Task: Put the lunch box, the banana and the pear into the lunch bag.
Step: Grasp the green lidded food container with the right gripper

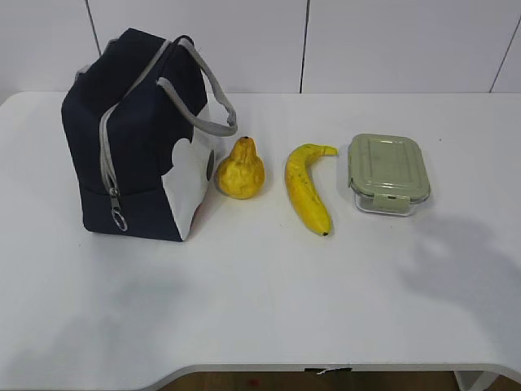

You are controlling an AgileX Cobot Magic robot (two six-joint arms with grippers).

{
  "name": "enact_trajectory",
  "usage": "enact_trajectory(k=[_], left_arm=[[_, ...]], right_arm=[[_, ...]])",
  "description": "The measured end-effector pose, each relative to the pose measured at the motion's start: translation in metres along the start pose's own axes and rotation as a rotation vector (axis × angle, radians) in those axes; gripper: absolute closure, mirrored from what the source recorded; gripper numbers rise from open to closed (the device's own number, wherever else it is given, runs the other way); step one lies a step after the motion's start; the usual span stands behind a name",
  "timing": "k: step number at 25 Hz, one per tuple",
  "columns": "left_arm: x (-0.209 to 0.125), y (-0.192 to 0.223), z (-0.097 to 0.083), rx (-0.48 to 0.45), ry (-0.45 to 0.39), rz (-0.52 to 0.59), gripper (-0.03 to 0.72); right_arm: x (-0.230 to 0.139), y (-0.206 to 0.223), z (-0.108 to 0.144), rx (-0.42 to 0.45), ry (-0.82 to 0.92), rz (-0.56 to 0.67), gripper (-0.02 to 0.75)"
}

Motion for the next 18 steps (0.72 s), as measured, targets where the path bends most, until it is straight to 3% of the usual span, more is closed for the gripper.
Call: enact_trajectory(k=[11, 18], left_arm=[[0.000, 0.000, 0.000, 0.000, 0.000, 0.000, 0.452], [0.000, 0.000, 0.000, 0.000, 0.000, 0.000, 0.452]], right_arm=[[0.030, 0.055, -0.002, 0.047, 0.109, 0.172, 0.196], [0.039, 0.098, -0.003, 0.065, 0.212, 0.213, 0.206]])
Point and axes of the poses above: a point on each arm's last joint axis where the gripper is mounted, y pointing out along that axis toward the gripper, z along the wrist's bending axis when the last joint is at zero, x = y × z, the point moved 9 cm from there along y, pointing out along that axis toward the gripper, and after that the axes turned 10 degrees about -y, right-handed, at the moved point
